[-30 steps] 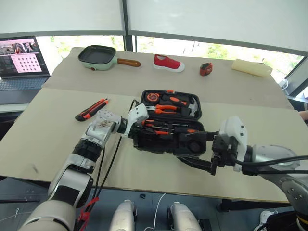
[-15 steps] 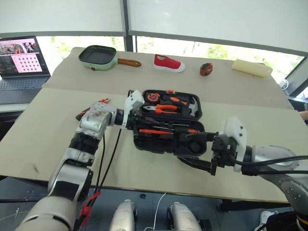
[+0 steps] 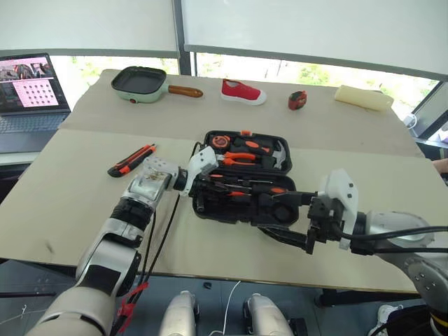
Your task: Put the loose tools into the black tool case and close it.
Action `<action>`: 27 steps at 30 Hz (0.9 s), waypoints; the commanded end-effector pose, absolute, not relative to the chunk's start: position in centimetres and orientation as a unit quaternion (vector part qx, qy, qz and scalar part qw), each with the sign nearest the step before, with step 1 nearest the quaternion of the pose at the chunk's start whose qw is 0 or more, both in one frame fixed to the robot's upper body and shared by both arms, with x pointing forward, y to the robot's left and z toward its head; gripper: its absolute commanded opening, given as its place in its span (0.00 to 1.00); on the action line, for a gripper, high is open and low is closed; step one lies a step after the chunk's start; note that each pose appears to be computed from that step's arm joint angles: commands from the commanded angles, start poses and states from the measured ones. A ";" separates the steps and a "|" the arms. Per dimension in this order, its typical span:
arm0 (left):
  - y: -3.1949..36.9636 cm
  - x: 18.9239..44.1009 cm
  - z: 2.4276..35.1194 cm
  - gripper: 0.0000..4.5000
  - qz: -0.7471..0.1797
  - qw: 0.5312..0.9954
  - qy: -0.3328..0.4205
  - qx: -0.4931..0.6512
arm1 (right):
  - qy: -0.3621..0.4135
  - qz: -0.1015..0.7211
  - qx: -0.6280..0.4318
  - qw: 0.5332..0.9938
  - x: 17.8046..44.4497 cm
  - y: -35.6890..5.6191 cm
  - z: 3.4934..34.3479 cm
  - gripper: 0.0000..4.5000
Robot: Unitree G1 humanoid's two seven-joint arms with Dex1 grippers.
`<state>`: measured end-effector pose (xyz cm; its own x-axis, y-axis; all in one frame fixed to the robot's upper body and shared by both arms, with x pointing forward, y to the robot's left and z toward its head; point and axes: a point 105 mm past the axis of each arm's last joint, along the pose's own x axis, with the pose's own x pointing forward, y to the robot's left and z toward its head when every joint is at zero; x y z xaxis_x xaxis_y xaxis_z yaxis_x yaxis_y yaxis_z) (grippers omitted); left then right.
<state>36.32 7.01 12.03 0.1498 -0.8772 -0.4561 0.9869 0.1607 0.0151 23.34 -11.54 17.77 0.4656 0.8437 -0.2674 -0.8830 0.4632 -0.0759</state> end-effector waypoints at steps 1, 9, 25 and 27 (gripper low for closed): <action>8.4 36.3 9.9 0.01 -0.607 0.745 0.214 0.176 | 0.070 0.508 -0.112 0.851 23.2 -11.4 18.7 1.00; 9.0 36.8 10.1 0.01 -0.595 0.759 0.206 0.167 | 0.069 0.508 -0.114 0.851 23.3 -11.5 18.8 1.00; 19.4 35.8 18.5 0.17 -0.438 0.883 0.090 0.147 | 0.030 0.516 -0.121 0.847 24.7 -10.7 20.5 1.00; 22.6 34.2 18.5 0.32 -0.380 0.908 0.093 0.151 | 0.026 0.529 -0.121 0.840 25.0 -10.4 20.8 1.00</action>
